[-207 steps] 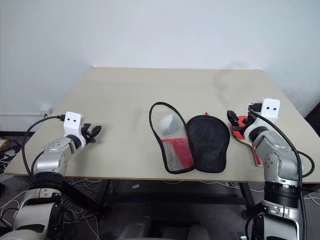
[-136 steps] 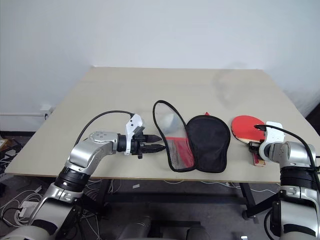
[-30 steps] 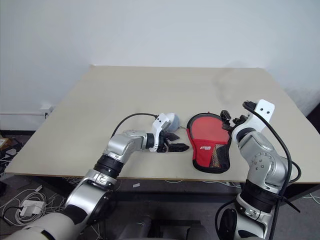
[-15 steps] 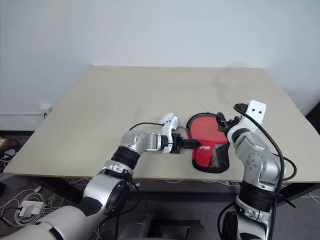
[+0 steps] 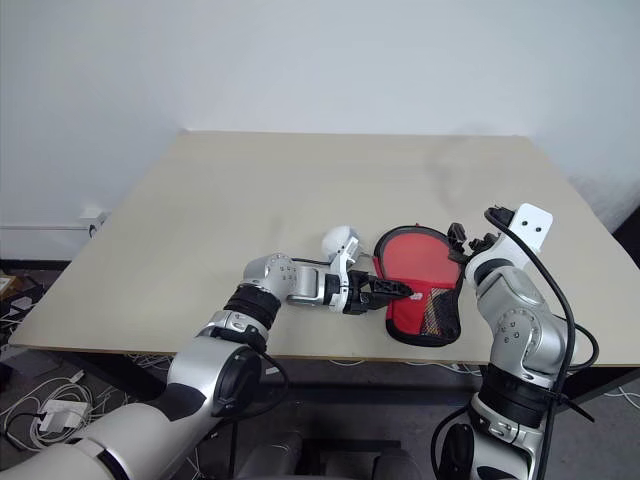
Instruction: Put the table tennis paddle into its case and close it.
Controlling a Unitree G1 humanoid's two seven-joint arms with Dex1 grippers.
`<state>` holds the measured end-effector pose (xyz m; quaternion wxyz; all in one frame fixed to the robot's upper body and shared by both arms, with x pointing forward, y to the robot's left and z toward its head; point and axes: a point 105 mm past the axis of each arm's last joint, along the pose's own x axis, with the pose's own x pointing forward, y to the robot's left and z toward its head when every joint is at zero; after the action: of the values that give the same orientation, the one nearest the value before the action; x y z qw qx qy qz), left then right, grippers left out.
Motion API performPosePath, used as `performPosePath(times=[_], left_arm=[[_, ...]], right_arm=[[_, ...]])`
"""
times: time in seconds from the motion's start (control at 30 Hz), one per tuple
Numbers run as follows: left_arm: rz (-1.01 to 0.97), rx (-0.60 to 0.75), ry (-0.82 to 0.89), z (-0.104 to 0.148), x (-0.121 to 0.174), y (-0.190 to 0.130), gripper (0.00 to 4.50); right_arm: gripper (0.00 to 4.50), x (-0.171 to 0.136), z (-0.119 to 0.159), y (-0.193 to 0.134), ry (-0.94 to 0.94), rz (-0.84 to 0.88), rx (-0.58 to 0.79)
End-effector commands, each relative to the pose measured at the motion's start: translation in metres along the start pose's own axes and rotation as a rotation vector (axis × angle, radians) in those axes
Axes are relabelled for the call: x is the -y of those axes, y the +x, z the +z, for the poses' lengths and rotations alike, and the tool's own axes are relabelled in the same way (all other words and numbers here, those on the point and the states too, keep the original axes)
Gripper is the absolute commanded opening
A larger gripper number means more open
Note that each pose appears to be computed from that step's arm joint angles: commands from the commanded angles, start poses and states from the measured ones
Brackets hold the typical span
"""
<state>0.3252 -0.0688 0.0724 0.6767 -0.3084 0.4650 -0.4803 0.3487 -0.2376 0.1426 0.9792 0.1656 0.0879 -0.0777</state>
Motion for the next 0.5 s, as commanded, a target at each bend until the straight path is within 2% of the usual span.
performPosePath(times=[0.03, 0.13, 0.23, 0.5], left_arm=[[-0.137, -0.078, 0.056, -0.014, 0.051, 0.035, 4.27], [-0.109, -0.085, 0.055, -0.019, 0.046, 0.040, 4.27], [-0.100, -0.071, 0.054, -0.019, 0.043, 0.040, 3.41], [-0.103, -0.044, 0.031, -0.015, 0.043, 0.040, 0.46]], right_arm=[[4.29, -0.004, 0.016, -0.001, 0.010, 0.006, 0.066], [4.29, -0.004, 0.016, 0.000, 0.009, 0.007, 0.066], [4.29, -0.002, 0.017, 0.000, 0.016, 0.000, 0.071], [4.29, 0.007, 0.017, 0.001, 0.056, -0.040, 0.080]])
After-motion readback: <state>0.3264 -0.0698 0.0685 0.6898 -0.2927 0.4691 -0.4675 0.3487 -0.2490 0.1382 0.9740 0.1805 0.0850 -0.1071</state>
